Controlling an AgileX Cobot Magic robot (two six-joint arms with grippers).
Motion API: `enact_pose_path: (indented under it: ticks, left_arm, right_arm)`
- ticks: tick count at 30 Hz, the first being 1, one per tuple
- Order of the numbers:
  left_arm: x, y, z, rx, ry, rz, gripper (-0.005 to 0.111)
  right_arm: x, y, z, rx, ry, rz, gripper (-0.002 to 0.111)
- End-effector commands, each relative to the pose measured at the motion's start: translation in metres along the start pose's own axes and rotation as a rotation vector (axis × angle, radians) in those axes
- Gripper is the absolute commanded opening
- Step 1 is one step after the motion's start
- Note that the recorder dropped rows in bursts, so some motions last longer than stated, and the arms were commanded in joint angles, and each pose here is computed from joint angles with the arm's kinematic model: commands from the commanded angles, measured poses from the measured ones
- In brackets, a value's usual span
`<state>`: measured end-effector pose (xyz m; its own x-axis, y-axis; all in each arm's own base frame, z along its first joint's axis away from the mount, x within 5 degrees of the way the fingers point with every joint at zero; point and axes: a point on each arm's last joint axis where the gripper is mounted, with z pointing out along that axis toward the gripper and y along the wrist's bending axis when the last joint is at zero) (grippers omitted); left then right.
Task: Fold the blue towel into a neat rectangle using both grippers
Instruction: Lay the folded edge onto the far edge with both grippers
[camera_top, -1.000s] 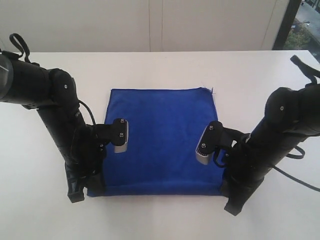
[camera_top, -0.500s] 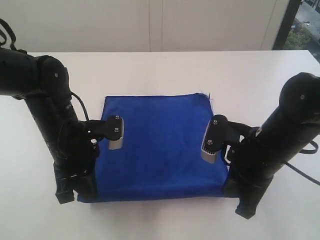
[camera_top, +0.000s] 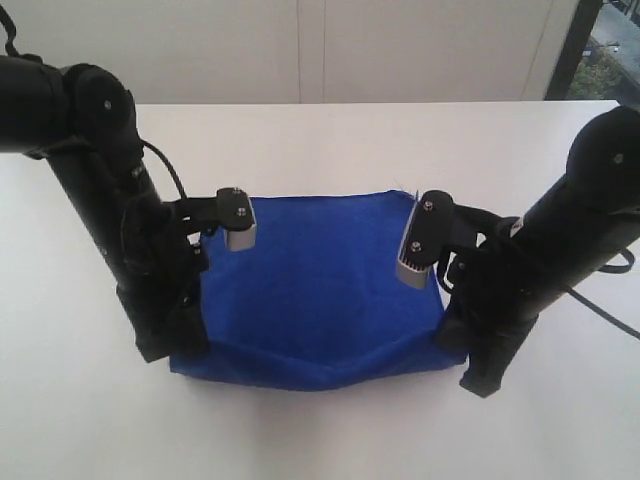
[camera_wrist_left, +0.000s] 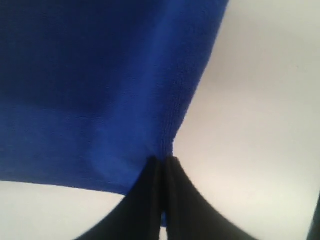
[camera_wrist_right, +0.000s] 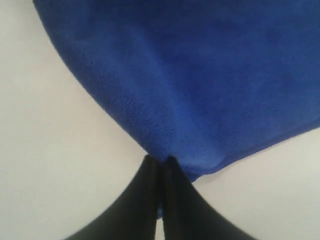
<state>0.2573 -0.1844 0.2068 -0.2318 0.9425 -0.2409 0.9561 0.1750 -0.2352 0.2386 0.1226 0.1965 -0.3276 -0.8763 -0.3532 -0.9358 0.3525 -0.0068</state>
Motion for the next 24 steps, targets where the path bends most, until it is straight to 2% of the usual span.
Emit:
enact_pose_path:
  ticks: [1,8,18,24]
  left_arm:
    - [-0.007,0.01,-0.018,-0.114,-0.015,-0.051,0.0]
    - [-0.018,0.026,-0.031,-0.288,-0.088,-0.069,0.0]
    - [-0.029,0.042,-0.038,-0.464,-0.23,-0.093,0.0]
    - [-0.027,0.052,-0.044,-0.561,-0.265,-0.134,0.0]
  right_arm:
    - [-0.01,-0.012,-0.011,0.103,-0.043,0.017,0.0]
    - [-0.017,-0.033,-0.02,0.291,-0.071,0.109,0.0]
    - [-0.027,-0.054,0.003,0.343,-0.117,0.168,0.0]
    - [-0.039,-0.07,0.0,0.393,-0.171,0.183,0.0]
